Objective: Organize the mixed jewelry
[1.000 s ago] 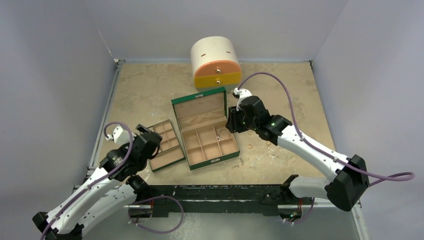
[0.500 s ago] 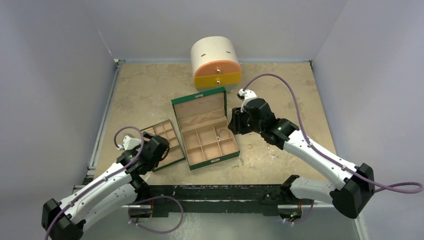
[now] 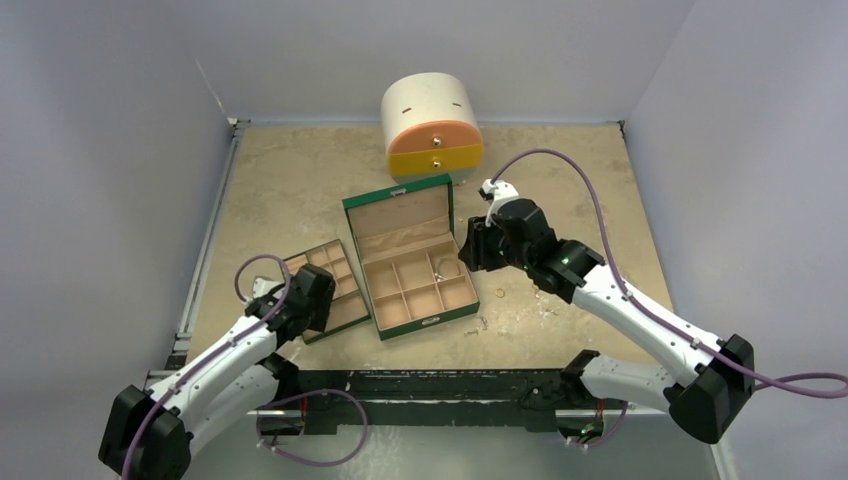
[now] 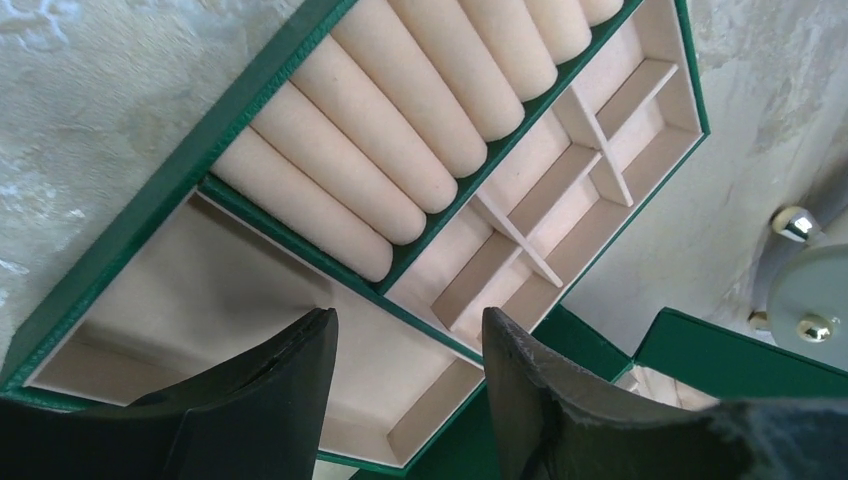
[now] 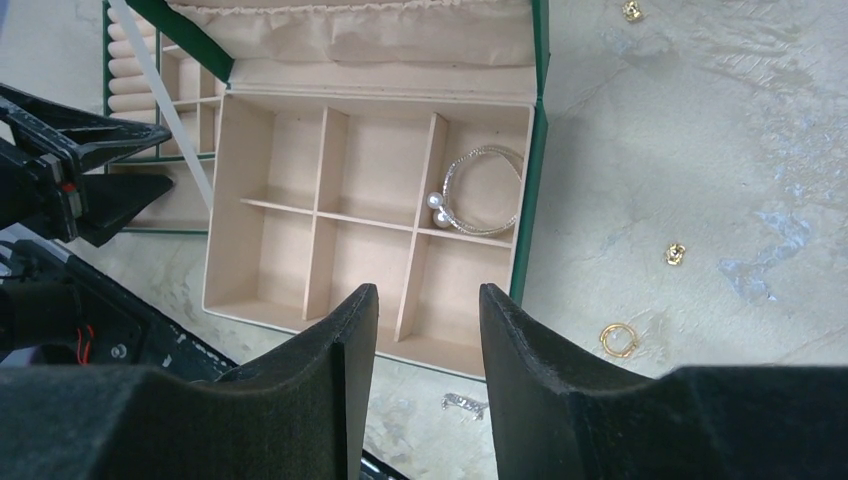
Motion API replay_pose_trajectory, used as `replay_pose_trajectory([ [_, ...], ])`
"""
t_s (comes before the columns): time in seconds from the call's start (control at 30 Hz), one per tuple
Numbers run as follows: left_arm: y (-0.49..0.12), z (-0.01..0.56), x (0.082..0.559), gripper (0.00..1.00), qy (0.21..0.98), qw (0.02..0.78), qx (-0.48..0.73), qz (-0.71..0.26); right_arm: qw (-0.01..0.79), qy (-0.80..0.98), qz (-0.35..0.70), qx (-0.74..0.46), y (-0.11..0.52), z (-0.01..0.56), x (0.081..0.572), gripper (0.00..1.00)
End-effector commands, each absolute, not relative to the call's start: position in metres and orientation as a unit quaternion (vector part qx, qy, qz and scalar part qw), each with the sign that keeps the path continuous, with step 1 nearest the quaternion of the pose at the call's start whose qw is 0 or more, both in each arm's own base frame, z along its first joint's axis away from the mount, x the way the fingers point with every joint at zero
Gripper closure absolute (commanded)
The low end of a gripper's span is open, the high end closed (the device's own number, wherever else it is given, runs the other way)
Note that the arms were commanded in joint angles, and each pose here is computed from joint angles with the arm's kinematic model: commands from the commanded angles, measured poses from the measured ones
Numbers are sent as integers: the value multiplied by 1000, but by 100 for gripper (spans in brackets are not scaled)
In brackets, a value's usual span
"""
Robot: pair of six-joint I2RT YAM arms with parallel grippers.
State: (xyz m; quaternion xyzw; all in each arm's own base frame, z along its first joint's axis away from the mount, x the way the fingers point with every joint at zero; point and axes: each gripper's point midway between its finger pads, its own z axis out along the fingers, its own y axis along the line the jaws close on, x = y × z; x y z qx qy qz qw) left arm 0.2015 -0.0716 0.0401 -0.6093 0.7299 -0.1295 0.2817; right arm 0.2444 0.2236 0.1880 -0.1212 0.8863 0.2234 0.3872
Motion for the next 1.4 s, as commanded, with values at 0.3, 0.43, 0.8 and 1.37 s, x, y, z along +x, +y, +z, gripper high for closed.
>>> replay_pose_trajectory([
  [0.3, -76, 31, 207, 53, 738, 257, -612, -118, 393, 882, 232, -119, 221, 196, 238, 54],
  [0.43, -73, 28, 209, 56, 739, 255, -614, -109, 392, 883, 228, -120, 220, 196, 238, 54],
  [0.8, -59, 20, 212, 67, 750, 242, -612, -61, 392, 885, 220, -119, 219, 193, 241, 54],
  [1.37, -24, 30, 211, 85, 759, 252, -600, 0, 393, 884, 225, -119, 224, 194, 246, 54],
])
